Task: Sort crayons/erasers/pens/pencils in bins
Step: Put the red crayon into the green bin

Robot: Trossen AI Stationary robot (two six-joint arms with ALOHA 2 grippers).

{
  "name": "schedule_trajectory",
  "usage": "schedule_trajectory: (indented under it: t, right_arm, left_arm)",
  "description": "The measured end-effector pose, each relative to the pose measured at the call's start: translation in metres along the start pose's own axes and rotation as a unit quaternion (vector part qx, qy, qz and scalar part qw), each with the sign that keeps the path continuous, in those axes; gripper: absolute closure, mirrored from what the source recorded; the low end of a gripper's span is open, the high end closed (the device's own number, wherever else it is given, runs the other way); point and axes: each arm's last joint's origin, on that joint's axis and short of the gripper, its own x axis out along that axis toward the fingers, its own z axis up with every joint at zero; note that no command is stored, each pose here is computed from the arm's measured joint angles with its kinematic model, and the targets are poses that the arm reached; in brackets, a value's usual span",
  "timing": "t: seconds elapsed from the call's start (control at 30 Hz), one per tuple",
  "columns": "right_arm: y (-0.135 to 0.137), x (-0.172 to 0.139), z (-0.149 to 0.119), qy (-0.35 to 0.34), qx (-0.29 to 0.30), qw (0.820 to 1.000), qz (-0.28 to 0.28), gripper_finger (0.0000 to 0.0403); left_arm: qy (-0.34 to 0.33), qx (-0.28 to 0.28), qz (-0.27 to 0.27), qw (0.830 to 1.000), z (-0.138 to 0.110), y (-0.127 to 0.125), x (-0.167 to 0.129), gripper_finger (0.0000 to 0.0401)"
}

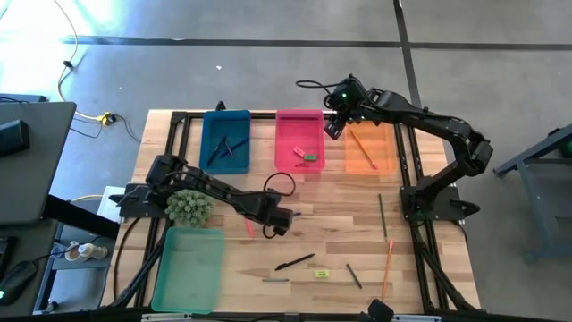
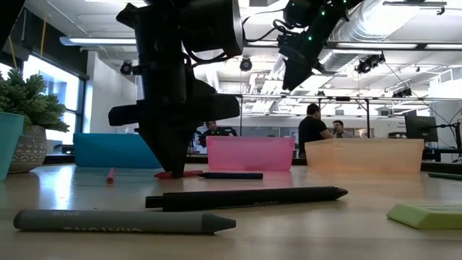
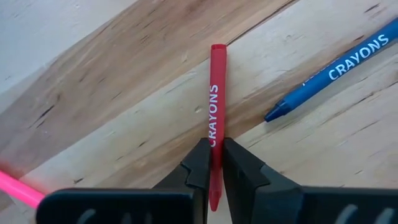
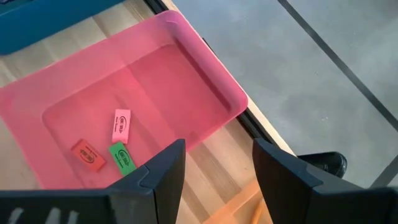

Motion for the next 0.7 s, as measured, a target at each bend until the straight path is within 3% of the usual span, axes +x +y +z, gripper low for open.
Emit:
schedule_trajectory:
  t: [0.47, 0.7]
  right_arm:
    - [0.0, 0.0, 0.0, -0.002, -0.003, 1.0, -0.002, 0.0224]
    - [0.0, 0.0, 0.0, -0.002, -0.003, 1.0, -0.002, 0.0224]
  left_arm:
    - [-0.013, -0.003, -0.045, 0.999, 0.0, 0.001, -0.052, 0.0382]
    - [-0.021, -0.013, -0.04, 0.999, -0.026, 0.018, -0.099, 0.0382]
